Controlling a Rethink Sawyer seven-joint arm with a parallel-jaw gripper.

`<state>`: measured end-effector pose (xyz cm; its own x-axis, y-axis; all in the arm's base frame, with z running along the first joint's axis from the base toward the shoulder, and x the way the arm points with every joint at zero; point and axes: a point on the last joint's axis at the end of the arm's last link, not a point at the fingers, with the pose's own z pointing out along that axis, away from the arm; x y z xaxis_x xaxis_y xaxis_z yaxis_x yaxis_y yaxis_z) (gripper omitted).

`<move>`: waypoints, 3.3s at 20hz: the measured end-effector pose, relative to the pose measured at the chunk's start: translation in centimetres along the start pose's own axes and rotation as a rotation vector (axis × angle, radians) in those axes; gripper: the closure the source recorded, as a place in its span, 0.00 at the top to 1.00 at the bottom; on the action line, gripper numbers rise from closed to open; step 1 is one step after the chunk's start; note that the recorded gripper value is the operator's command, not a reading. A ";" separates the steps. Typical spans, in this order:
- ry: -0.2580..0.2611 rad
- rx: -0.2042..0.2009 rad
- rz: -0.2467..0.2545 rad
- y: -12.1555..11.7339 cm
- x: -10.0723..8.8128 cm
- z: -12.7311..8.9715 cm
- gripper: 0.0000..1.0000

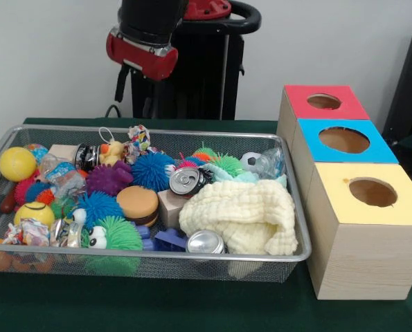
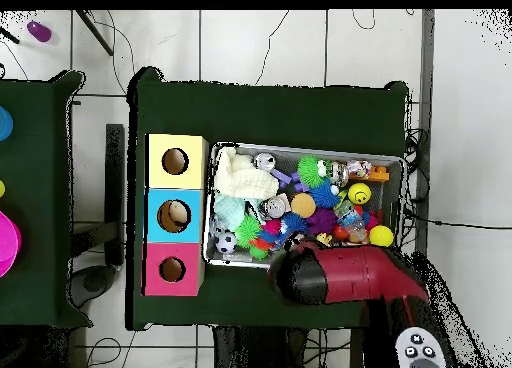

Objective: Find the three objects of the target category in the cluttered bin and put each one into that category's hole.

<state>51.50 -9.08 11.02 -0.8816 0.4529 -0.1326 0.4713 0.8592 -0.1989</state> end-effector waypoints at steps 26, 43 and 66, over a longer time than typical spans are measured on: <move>-0.100 -0.095 -0.267 1.7 12.4 -1.6 1.00; -0.006 -0.059 -0.065 -2.4 10.5 -1.8 1.00; -0.135 -0.060 -0.337 -0.9 10.9 -1.5 1.00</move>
<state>41.43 -4.58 11.23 -0.9742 0.1095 -0.1974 0.1487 0.9692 -0.1963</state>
